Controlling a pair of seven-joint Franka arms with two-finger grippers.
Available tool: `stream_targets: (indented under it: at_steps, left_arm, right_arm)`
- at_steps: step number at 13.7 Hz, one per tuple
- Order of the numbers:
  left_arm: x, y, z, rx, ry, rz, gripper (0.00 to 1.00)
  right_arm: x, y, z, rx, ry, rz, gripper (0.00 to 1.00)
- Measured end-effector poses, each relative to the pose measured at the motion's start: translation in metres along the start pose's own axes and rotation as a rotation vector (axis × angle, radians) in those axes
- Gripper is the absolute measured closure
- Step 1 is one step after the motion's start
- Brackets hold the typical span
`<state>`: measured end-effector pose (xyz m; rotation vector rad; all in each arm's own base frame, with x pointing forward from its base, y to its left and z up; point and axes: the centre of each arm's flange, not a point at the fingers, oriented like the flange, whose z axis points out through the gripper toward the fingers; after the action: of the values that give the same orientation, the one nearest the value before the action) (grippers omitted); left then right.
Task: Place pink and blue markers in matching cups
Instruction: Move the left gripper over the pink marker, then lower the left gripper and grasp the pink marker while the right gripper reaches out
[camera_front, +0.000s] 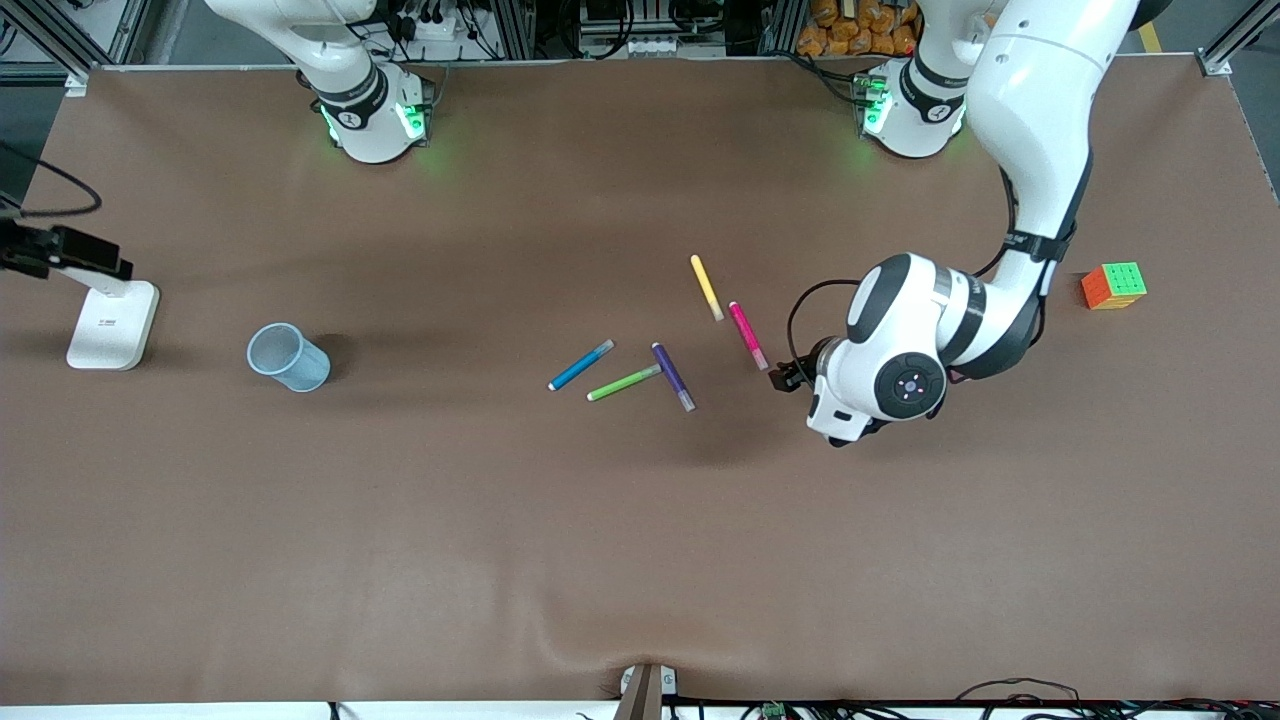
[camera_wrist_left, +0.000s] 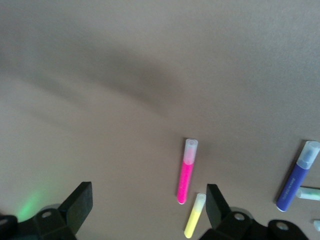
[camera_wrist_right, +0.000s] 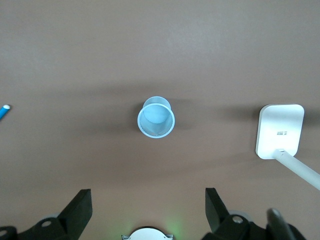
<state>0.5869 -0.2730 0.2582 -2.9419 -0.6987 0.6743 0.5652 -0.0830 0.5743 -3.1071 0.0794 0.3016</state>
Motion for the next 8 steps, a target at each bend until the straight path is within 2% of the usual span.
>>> stream_targets:
  at_steps: [8]
  left_arm:
    - [0.006,0.011,0.032,-0.031,-0.016,-0.025,0.00]
  right_arm:
    - [0.035,0.022,0.048,0.003,-0.076,0.036,0.00]
